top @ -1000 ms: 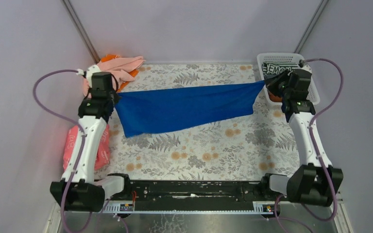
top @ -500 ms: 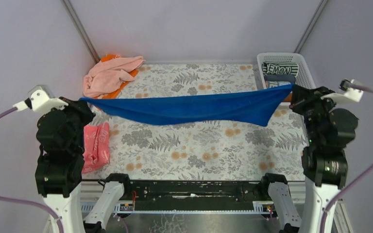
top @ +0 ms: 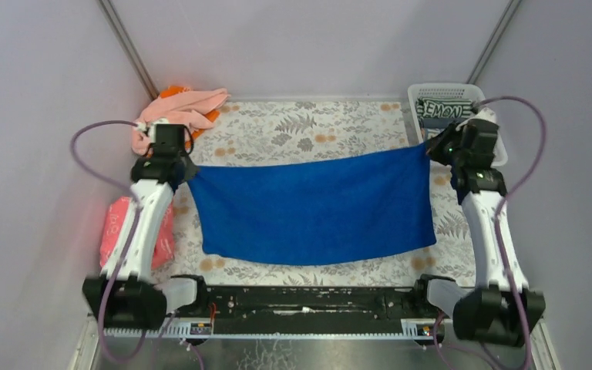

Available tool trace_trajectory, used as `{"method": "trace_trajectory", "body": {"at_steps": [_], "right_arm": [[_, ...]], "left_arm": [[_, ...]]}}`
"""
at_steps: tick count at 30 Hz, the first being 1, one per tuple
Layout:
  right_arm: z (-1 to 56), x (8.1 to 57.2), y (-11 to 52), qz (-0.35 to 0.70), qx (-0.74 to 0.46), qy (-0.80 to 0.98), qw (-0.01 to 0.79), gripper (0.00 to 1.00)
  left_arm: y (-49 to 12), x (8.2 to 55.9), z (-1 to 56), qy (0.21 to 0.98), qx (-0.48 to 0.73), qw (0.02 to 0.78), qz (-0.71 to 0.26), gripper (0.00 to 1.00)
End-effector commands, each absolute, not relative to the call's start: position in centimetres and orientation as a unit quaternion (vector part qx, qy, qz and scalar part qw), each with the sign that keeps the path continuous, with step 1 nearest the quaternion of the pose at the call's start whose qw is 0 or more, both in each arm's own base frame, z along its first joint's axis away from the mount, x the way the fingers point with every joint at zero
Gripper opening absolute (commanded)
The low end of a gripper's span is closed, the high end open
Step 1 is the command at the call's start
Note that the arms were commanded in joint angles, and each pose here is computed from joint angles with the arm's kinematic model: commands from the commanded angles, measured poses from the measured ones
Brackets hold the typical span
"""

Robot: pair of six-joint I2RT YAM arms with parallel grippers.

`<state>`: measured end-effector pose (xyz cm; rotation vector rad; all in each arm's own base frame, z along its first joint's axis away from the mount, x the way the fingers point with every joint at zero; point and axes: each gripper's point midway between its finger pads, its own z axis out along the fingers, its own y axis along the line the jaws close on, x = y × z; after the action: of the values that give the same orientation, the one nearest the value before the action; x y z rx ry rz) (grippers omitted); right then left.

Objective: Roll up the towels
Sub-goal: Flatten out the towel at the center of the board.

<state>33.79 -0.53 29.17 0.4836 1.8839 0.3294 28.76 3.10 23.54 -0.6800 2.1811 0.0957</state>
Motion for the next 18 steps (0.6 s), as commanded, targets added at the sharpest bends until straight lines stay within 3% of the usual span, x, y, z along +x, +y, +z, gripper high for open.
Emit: {"method": "trace_trajectory", "body": {"at_steps": [1, 8, 18], "right_arm": [[23.9, 40.5, -0.2, 0.17, 0.184, 0.804, 0.539, 0.0], [14.5, 49.5, -0.5, 0.187, 0.177, 0.827, 0.499, 0.0], [11.8, 54.9, -1.3, 0.176, 0.149, 0.838, 0.495, 0.0]], "left_arm": [[3.3, 34.7, 18.4, 0.888, -0.264, 0.373, 0.054, 0.0], [4.0, 42.7, 11.4, 0.91, -0.268, 0.308, 0.079, 0.0], [4.7, 48.8, 7.2, 0.922, -0.22, 0.306, 0.087, 0.0]]}}
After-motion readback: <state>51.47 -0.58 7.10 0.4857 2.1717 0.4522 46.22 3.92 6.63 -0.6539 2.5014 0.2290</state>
